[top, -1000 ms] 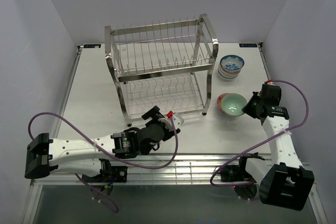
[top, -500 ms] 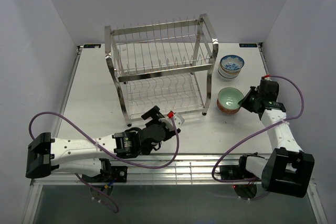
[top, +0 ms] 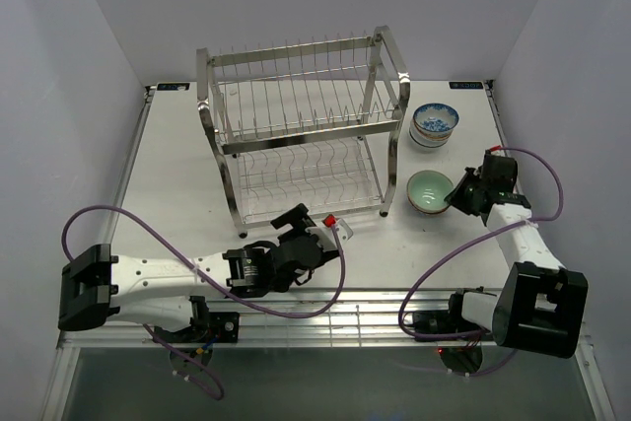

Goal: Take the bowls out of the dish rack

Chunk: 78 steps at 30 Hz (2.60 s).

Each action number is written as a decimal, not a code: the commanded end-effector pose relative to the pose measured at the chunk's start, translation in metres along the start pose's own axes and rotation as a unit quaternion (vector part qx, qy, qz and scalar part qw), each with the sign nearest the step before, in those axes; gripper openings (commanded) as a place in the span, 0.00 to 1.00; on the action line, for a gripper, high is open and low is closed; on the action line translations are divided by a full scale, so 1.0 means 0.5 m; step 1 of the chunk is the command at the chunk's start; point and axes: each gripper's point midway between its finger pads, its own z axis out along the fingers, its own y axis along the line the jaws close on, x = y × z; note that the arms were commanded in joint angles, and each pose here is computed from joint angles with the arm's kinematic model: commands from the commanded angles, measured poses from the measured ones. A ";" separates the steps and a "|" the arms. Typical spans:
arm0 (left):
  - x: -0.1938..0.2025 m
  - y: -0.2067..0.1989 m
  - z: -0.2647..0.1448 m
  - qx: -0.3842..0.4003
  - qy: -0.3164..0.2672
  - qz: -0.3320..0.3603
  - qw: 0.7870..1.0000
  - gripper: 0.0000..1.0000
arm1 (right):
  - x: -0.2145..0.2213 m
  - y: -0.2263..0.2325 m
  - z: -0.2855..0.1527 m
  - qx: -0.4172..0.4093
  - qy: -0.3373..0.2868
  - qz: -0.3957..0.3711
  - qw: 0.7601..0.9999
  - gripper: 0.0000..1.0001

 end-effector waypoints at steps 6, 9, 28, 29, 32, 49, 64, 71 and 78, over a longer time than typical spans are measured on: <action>-0.013 0.004 -0.002 0.002 -0.008 -0.017 1.000 0.98 | -0.046 0.027 0.012 -0.034 -0.038 -0.014 0.999 0.34; -0.013 0.004 0.000 0.004 -0.007 -0.019 1.000 0.98 | -0.049 0.028 0.012 -0.035 -0.039 -0.016 0.999 0.44; -0.031 0.019 0.006 0.021 -0.018 -0.077 0.997 0.98 | -0.089 0.016 -0.055 0.011 -0.072 -0.010 0.997 0.63; -0.045 0.027 0.000 0.021 -0.031 -0.092 0.995 0.98 | -0.094 0.024 -0.067 0.002 -0.080 -0.009 0.997 0.73; -0.063 0.044 0.008 0.046 -0.048 -0.151 0.986 0.98 | -0.113 0.050 -0.097 -0.025 -0.102 -0.013 0.994 0.83; -0.078 0.283 -0.076 -0.092 -0.085 -0.368 0.921 0.98 | -0.100 0.204 -0.195 -0.109 -0.144 -0.161 0.970 0.90; 0.119 0.354 -0.041 -0.171 0.020 -0.446 0.878 0.98 | -0.042 0.160 -0.143 -0.062 -0.138 -0.184 0.971 0.90; 0.112 0.343 -0.049 -0.147 -0.016 -0.437 0.887 0.98 | -0.036 0.145 -0.126 -0.042 -0.130 -0.181 0.974 0.90; 0.018 0.327 -0.072 -0.056 -0.112 -0.392 0.911 0.94 | -0.036 0.141 -0.126 -0.041 -0.136 -0.178 0.974 0.90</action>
